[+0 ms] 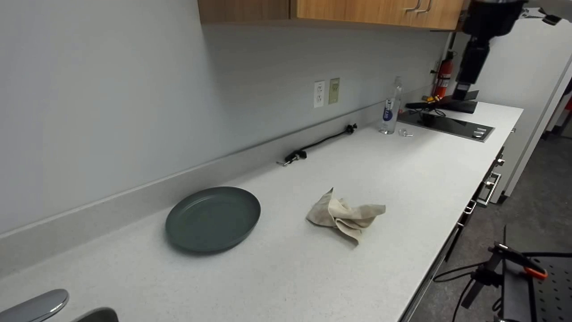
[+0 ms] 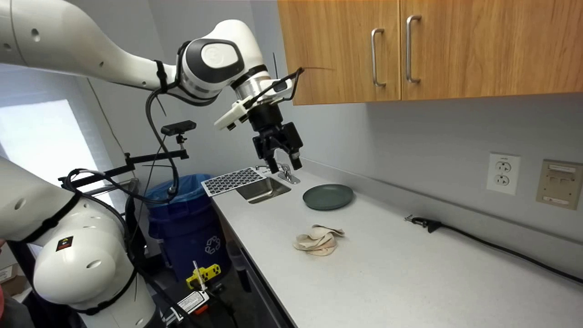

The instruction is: Spread the kitchen towel

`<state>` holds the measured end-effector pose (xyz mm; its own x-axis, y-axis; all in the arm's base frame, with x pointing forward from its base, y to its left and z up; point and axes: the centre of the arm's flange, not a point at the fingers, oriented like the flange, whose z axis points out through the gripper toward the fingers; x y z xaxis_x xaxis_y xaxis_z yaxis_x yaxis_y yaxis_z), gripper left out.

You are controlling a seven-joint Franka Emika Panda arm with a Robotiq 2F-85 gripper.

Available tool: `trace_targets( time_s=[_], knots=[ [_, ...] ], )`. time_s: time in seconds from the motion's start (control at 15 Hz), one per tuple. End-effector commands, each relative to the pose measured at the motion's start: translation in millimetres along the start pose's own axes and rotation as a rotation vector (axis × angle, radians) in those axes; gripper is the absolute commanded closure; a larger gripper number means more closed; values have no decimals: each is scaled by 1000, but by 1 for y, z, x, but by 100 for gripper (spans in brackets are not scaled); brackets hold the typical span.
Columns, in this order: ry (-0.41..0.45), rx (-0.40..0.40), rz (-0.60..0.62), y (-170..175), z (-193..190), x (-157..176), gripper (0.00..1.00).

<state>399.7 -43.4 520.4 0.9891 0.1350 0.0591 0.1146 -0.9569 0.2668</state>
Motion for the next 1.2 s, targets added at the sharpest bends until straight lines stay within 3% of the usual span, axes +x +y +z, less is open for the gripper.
trace_targets(
  time_s=[0.0,0.2,0.6,1.13],
  knots=[
    [7,-1,2,4,-3,14,0],
    [-4,1,0,8,-1,37,0],
    [-5,10,-18,6,1,41,0],
    [31,159,-150,-60,74,93,0]
  ],
)
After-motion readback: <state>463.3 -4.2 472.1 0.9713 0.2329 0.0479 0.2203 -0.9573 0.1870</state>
